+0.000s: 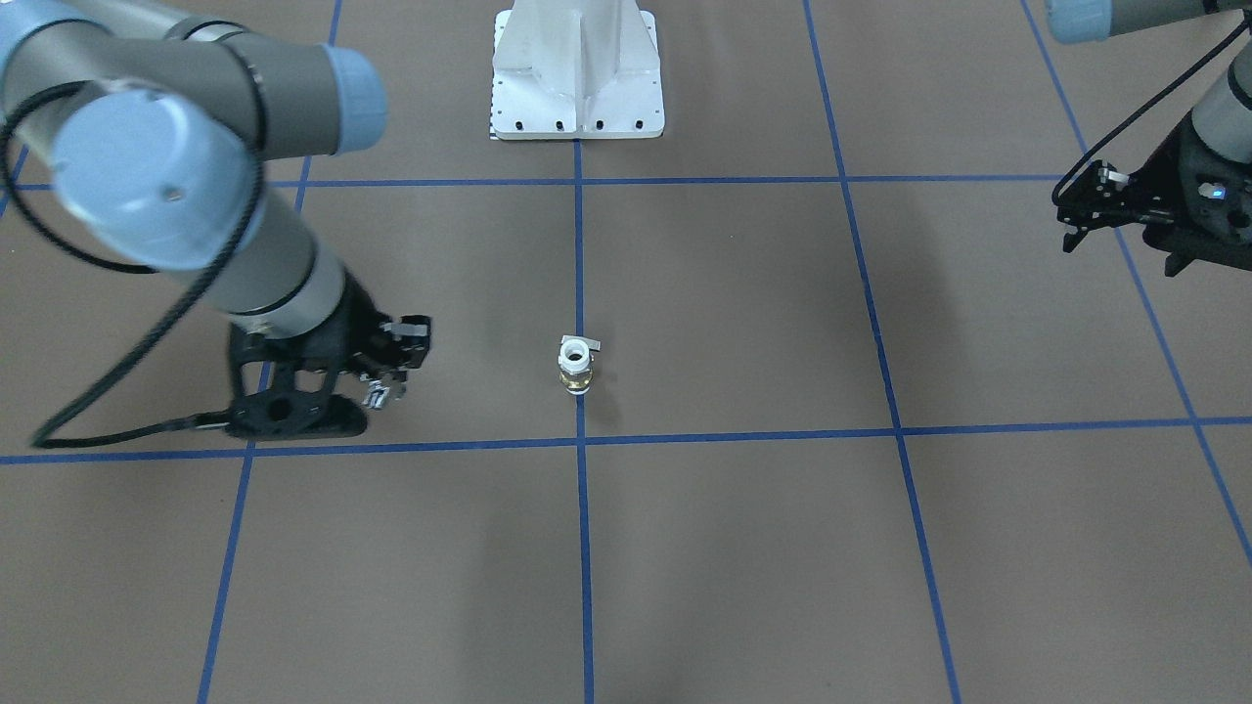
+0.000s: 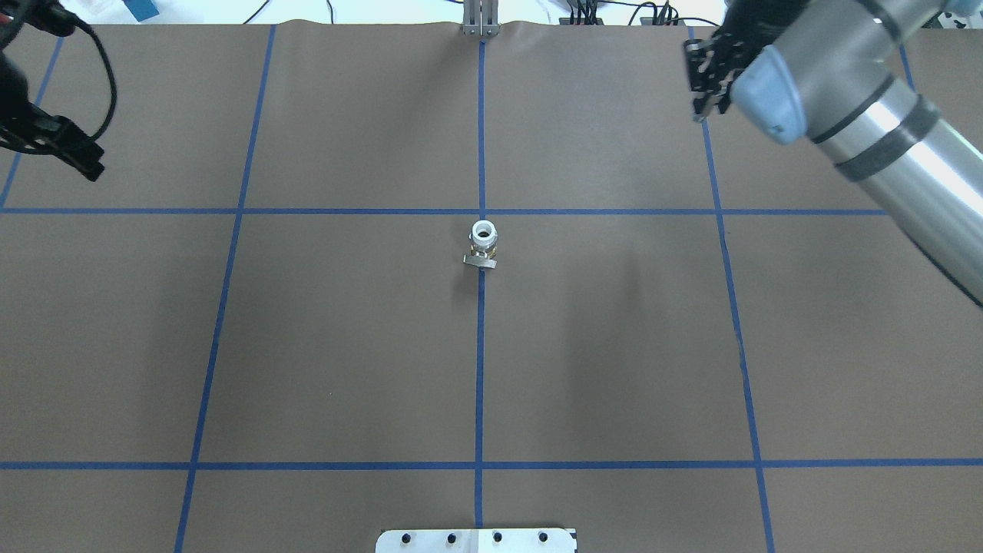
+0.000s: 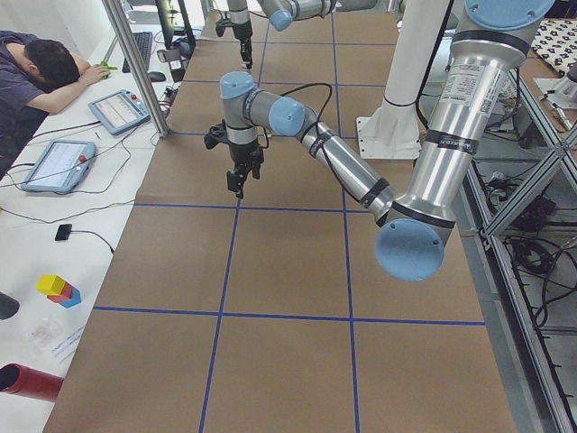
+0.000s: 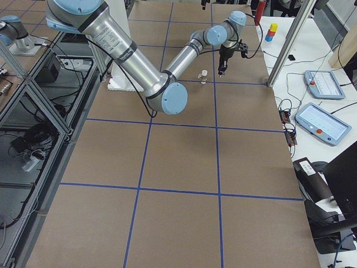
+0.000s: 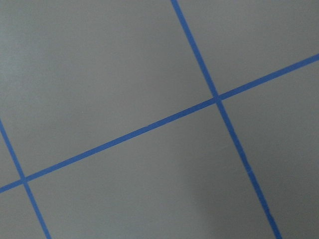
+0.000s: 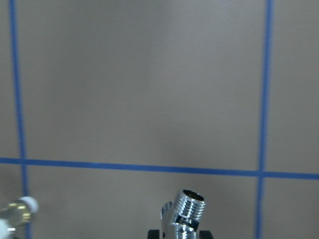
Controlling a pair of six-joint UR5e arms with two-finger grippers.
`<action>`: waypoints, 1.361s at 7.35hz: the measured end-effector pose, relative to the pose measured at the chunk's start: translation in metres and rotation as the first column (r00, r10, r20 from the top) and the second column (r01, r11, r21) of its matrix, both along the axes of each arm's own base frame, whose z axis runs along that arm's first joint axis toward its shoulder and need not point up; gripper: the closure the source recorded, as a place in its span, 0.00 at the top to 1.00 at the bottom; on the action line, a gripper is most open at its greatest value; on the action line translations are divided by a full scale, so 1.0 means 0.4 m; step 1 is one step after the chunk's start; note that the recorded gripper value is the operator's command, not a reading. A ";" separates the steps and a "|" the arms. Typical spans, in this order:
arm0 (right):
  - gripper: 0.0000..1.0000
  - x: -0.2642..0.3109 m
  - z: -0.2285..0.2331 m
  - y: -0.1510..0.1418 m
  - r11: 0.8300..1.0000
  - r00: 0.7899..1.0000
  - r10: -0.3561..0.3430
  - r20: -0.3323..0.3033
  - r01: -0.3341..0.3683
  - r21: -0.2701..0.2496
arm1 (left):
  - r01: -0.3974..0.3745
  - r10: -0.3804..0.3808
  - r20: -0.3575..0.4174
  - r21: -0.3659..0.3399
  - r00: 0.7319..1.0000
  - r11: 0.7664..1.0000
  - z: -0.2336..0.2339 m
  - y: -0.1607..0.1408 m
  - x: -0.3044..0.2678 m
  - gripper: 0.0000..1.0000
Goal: Assemble PPR valve and pipe with both arms
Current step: 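Lift the chrome fitting with the right gripper and carry it above the valve, then lower the chrome fitting onto the valve top and press it in with the right gripper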
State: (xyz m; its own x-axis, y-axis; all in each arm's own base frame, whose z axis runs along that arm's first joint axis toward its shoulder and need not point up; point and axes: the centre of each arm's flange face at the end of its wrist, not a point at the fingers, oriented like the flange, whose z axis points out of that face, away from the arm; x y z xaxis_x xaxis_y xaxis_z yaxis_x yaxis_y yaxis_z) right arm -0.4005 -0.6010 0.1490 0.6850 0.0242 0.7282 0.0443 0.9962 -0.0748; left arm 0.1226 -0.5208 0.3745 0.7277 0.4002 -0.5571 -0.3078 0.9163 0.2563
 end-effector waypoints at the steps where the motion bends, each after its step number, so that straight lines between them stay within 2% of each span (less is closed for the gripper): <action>1: 0.00 -0.115 -0.072 0.056 1.000 1.000 0.009 -0.017 -0.009 -0.018 | -0.004 0.004 0.004 -0.008 1.000 1.000 0.034 0.009 -0.010 1.00; 2: 0.00 -0.201 -0.121 0.093 0.999 0.999 0.010 -0.033 -0.011 -0.030 | -0.005 0.005 0.005 -0.011 1.000 1.000 0.061 0.014 -0.015 1.00; 4: 0.00 -0.317 -0.164 0.125 1.000 0.998 0.001 -0.067 -0.003 -0.029 | -0.004 0.004 0.006 -0.015 1.000 1.000 0.085 0.015 -0.016 1.00; 7: 0.00 -0.404 -0.130 0.140 1.000 0.996 -0.015 -0.093 0.013 -0.013 | -0.004 0.004 0.007 -0.018 1.000 1.000 0.093 0.018 -0.017 1.00; 10: 0.00 -0.423 -0.111 0.143 1.000 0.995 -0.019 -0.101 0.018 -0.009 | -0.004 0.005 0.008 -0.019 1.000 1.000 0.094 0.020 -0.016 1.00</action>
State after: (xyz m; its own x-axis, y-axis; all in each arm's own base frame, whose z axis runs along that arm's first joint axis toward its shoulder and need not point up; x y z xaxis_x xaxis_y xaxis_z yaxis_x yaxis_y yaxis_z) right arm -0.5696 -0.5437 0.1048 0.7551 0.0165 0.6554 0.0542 0.9947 -0.0875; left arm 0.1160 -0.5129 0.4120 0.7301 0.3930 -0.5590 -0.3137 0.9195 0.2367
